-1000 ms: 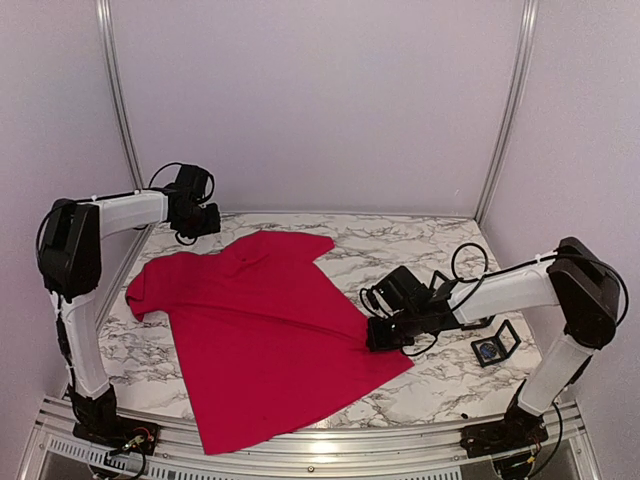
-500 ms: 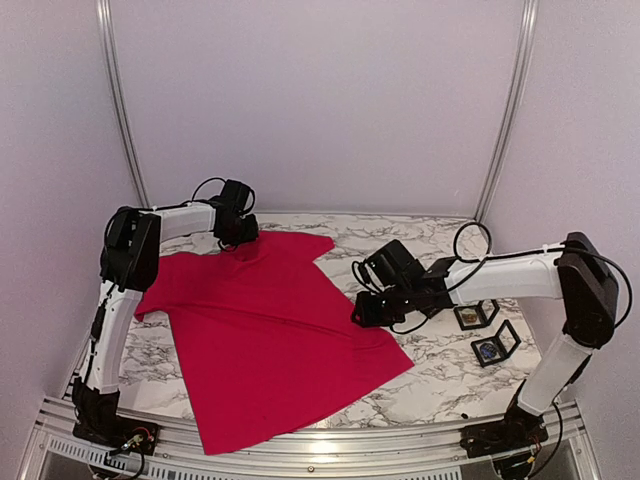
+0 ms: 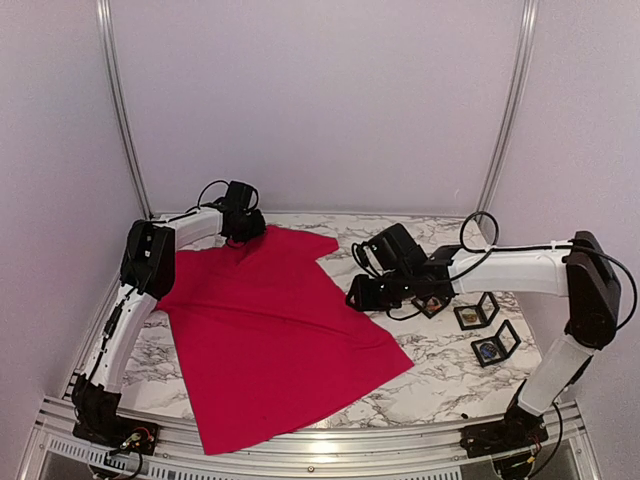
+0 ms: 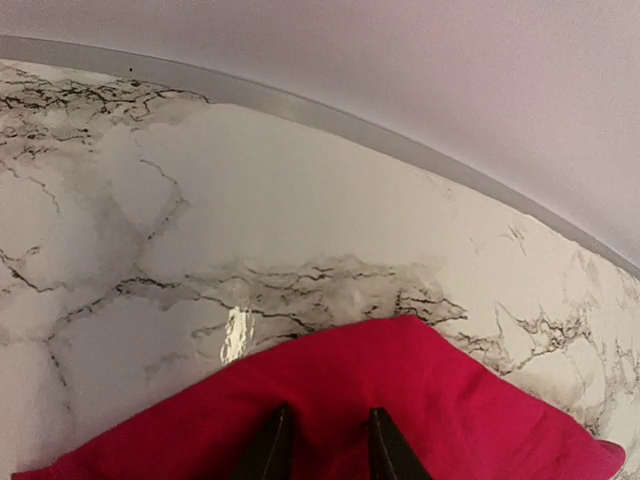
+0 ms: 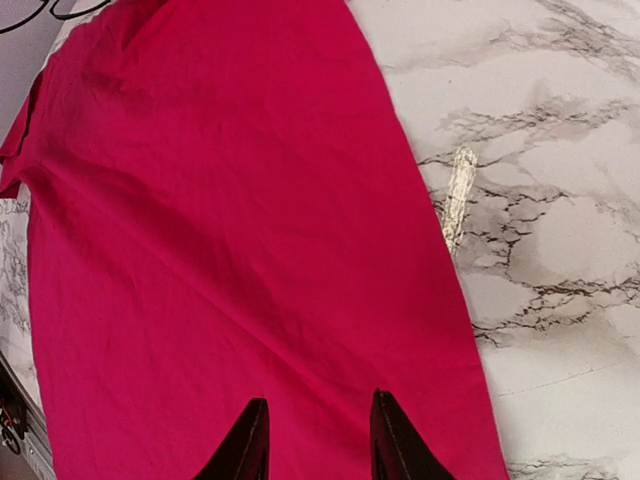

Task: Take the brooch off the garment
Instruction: Smooth out the flattened clothing at the center of the board.

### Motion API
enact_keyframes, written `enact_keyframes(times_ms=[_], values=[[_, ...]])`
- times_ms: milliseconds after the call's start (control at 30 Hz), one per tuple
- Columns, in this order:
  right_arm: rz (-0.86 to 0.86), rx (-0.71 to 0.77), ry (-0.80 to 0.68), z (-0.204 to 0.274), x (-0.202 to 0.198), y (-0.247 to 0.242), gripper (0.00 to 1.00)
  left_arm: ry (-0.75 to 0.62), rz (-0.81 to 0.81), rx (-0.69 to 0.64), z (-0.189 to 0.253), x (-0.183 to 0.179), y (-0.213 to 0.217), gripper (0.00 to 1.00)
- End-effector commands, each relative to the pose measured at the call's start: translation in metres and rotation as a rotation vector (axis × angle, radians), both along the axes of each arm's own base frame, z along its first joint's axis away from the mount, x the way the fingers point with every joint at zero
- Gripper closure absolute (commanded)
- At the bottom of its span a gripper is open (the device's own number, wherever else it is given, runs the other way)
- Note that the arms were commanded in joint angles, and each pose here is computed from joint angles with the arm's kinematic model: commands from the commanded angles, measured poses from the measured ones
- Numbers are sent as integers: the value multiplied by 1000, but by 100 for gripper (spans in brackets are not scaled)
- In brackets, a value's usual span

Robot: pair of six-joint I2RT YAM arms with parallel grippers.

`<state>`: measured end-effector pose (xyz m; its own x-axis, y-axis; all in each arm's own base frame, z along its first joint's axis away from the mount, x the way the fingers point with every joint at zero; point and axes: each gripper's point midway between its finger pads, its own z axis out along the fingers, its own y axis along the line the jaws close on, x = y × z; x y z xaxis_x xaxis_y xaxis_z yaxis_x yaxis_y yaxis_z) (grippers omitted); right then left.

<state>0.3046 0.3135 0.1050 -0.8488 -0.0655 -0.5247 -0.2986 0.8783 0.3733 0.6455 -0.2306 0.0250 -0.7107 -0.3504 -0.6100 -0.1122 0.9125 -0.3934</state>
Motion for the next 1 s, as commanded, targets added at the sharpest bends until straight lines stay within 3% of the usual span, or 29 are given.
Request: enact_keyframes(times_ms=[0, 433, 567, 733, 900, 967], values=[[-14, 37, -32, 24, 7, -3, 67, 20, 7, -109, -26, 14, 2, 72], [-30, 39, -15, 22, 12, -13, 68, -253, -30, -453, 16, 72, -3, 61], [-38, 36, -13, 20, 12, -15, 68, -342, -73, -521, 40, 77, -15, 51], [-40, 29, -32, 24, 16, -17, 67, -467, -121, -533, 107, 79, -18, 39], [-42, 34, -78, 37, 26, -16, 55, -516, -180, -520, 175, 61, -20, 21], [-44, 42, -104, 44, 31, -15, 47, -507, -209, -499, 192, 46, -23, 8]])
